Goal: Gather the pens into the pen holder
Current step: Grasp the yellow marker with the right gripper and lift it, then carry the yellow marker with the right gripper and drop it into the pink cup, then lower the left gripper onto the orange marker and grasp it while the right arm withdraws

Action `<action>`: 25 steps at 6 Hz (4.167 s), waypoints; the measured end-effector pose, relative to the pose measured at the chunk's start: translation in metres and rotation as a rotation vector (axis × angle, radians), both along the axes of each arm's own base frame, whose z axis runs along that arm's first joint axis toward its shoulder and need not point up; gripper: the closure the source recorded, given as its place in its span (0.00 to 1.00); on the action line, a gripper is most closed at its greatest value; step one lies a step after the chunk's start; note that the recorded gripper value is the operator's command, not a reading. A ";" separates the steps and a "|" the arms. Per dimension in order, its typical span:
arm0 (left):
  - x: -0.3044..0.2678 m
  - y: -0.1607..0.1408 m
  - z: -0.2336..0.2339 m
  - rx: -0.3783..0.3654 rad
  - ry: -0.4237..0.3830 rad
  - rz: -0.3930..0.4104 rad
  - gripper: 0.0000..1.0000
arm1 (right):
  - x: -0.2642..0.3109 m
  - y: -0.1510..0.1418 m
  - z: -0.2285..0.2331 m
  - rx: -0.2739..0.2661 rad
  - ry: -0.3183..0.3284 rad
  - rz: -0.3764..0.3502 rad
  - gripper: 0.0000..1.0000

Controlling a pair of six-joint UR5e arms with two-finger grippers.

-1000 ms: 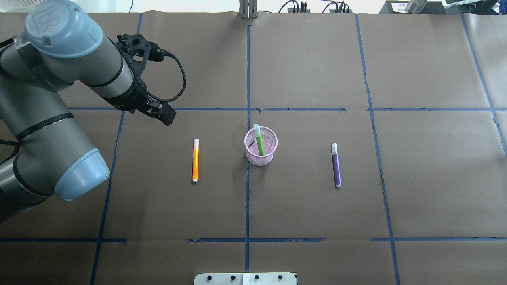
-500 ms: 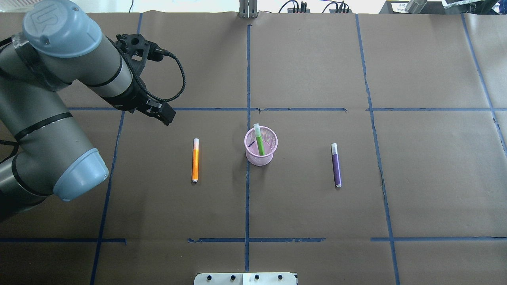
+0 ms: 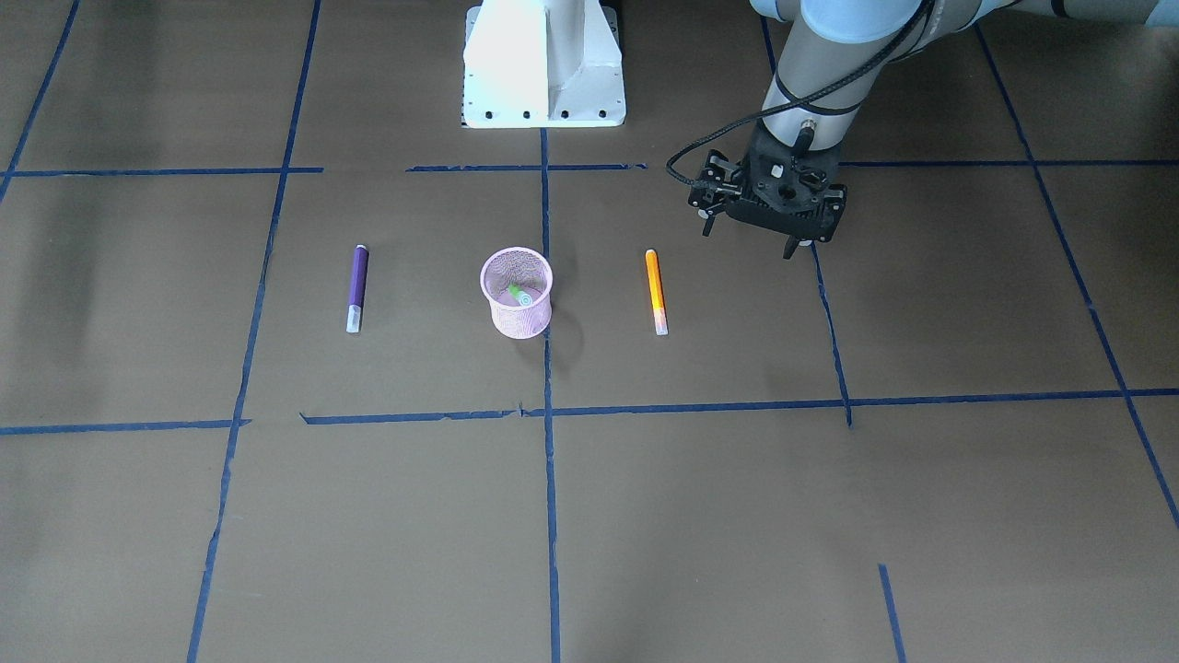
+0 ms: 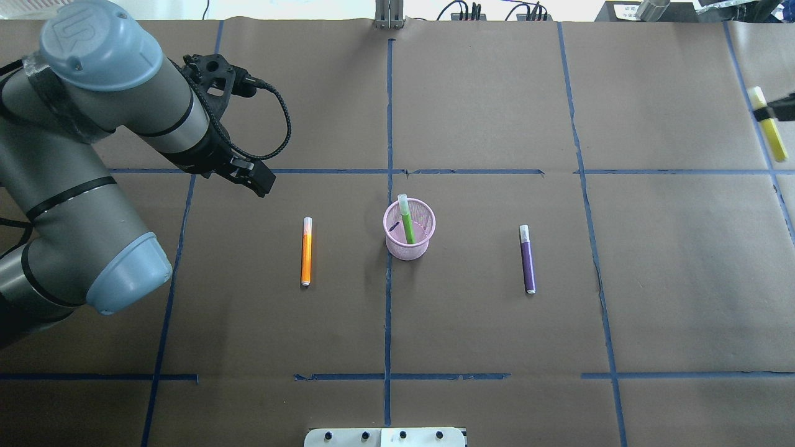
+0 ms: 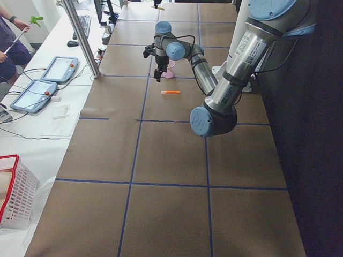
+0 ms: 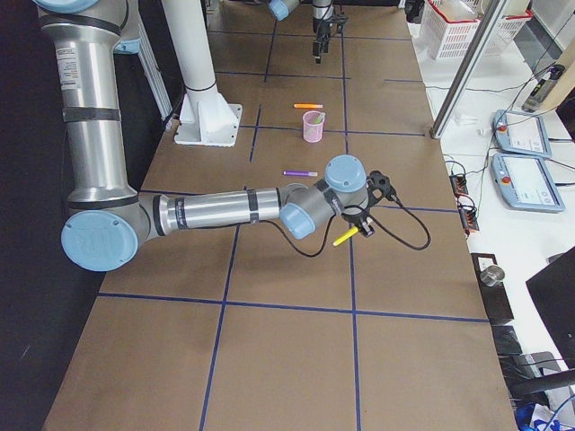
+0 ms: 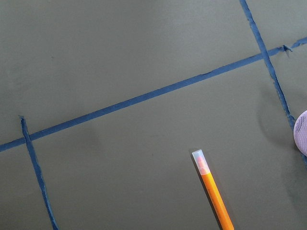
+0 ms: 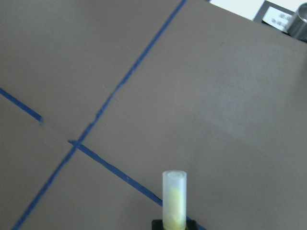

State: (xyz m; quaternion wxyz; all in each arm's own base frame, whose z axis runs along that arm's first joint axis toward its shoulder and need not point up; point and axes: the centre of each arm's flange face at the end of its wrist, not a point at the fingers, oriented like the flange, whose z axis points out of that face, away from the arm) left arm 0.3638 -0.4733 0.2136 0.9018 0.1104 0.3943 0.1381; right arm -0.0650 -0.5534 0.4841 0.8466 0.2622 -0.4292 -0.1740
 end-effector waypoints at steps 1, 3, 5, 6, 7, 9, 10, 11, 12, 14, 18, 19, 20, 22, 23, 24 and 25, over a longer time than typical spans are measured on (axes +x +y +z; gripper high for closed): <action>0.001 0.000 0.000 -0.003 0.000 -0.002 0.00 | -0.041 -0.014 -0.050 -0.021 -0.034 0.042 1.00; 0.001 -0.001 0.001 -0.009 -0.002 -0.004 0.00 | -0.129 -0.013 -0.127 -0.059 -0.080 0.153 1.00; 0.000 -0.005 0.005 -0.011 -0.009 -0.005 0.00 | -0.229 0.010 -0.189 -0.105 -0.145 0.302 1.00; 0.000 -0.008 0.009 -0.015 -0.015 -0.007 0.00 | -0.282 0.032 -0.224 -0.122 -0.158 0.374 1.00; 0.001 -0.011 0.013 -0.020 -0.021 -0.009 0.00 | -0.324 0.057 -0.257 -0.134 -0.156 0.435 1.00; 0.002 -0.020 0.022 -0.032 -0.035 -0.017 0.00 | -0.388 0.108 -0.303 -0.137 -0.191 0.550 1.00; 0.001 -0.022 0.023 -0.036 -0.037 -0.020 0.00 | -0.410 0.128 -0.315 -0.129 -0.196 0.585 1.00; 0.001 -0.022 0.023 -0.037 -0.037 -0.021 0.00 | -0.425 0.144 -0.319 -0.117 -0.194 0.599 1.00; 0.001 -0.023 0.024 -0.038 -0.038 -0.021 0.00 | -0.438 0.157 -0.318 -0.103 -0.188 0.601 1.00; 0.002 -0.023 0.024 -0.039 -0.038 -0.021 0.00 | -0.461 0.185 -0.309 -0.074 -0.164 0.596 0.98; 0.002 -0.023 0.023 -0.039 -0.037 -0.022 0.00 | -0.478 0.193 -0.299 -0.055 -0.145 0.611 0.01; 0.002 -0.023 0.023 -0.041 -0.036 -0.025 0.00 | -0.477 0.193 -0.301 -0.068 -0.149 0.602 0.01; 0.003 -0.023 0.023 -0.044 -0.036 -0.027 0.00 | -0.473 0.189 -0.303 -0.098 -0.154 0.571 0.01; 0.012 -0.021 0.023 -0.087 -0.035 -0.053 0.00 | -0.440 0.153 -0.304 -0.233 -0.137 0.455 0.01; 0.026 -0.017 0.025 -0.135 -0.039 -0.077 0.00 | -0.408 0.123 -0.301 -0.318 -0.093 0.392 0.01; 0.046 -0.014 0.028 -0.192 -0.047 -0.106 0.00 | -0.367 0.089 -0.295 -0.387 -0.030 0.316 0.01; 0.070 -0.013 0.033 -0.229 -0.043 -0.144 0.00 | -0.324 0.059 -0.284 -0.418 0.031 0.246 0.01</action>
